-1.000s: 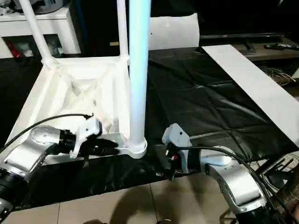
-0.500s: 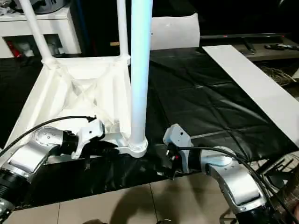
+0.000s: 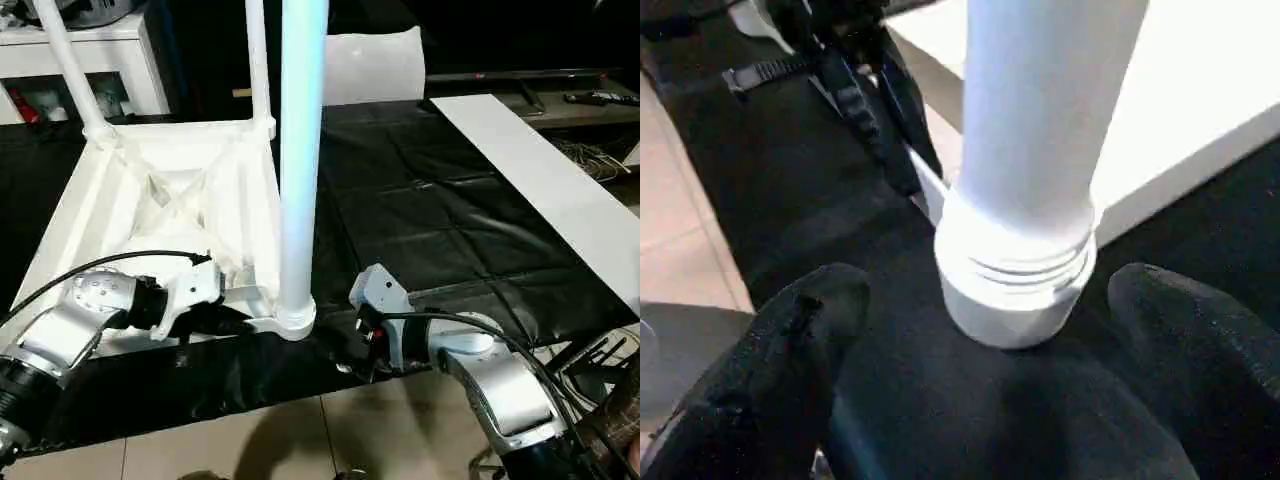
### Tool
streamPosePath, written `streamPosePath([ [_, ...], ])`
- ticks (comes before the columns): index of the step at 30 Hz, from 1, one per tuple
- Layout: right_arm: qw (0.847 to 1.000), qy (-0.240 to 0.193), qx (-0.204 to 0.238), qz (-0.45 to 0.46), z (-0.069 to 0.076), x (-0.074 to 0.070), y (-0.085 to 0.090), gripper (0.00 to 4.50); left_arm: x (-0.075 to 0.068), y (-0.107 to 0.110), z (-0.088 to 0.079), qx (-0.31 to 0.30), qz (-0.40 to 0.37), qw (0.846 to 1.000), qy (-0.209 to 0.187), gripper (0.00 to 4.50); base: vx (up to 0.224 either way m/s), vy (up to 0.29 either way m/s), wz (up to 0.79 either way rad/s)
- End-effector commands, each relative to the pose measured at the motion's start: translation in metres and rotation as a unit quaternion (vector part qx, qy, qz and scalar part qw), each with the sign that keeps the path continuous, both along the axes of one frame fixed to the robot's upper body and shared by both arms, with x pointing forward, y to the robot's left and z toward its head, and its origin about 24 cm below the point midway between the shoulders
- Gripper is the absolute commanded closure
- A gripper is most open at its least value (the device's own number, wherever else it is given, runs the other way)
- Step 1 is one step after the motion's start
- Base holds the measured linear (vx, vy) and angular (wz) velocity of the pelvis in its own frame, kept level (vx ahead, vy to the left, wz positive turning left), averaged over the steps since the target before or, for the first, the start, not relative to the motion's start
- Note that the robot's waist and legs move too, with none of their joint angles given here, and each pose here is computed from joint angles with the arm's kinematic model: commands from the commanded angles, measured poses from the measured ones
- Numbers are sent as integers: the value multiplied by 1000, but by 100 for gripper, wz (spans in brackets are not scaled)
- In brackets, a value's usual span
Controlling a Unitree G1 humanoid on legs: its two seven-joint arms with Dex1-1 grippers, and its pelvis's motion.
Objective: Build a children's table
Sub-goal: Rotate leg to tighten
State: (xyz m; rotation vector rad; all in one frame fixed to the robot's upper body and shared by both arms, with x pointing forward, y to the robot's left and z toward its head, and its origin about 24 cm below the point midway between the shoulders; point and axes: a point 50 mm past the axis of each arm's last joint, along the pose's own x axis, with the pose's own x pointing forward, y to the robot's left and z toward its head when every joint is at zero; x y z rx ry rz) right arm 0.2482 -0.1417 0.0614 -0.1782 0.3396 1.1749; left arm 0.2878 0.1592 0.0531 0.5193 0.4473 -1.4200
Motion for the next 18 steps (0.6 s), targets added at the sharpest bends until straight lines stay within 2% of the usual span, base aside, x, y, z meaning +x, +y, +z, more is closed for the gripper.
streamPosePath([
  [1, 1000, -18, 16, 13, 8, 6, 1, 0, -3, -9, 1, 7, -62, 998, -3, 446, 0, 0, 0],
  [5, 999, -14, 33, 35, 9, 9, 2, 0, -3, -14, 2, -1, -102, 995, -3, 446, 0, 0, 0],
  [6, 998, -15, 36, 40, 9, 10, 3, 30, -3, -16, 3, -1, -113, 994, -6, 450, 0, 0, 0],
  [9, 997, -9, 45, 59, 8, 13, 5, 38, -3, -19, 5, 3, -144, 990, -10, 450, 0, 0, 0],
  [10, 997, -6, 47, 65, 8, 14, 5, 69, -3, -21, 5, 3, -153, 988, -12, 450, 0, 0, 0],
  [15, 993, 14, 52, 110, 5, 19, 6, 84, 1, -27, 8, 16, -198, 980, -23, 450, 0, 0, 0],
  [16, 990, 22, 55, 124, 5, 19, 7, 104, 3, -29, 9, 17, -205, 978, -23, 450, 0, 0, 0],
  [18, 989, 28, 61, 132, 5, 20, 8, 111, 3, -30, 10, 18, -209, 978, -25, 450, 0, 0, 0],
])
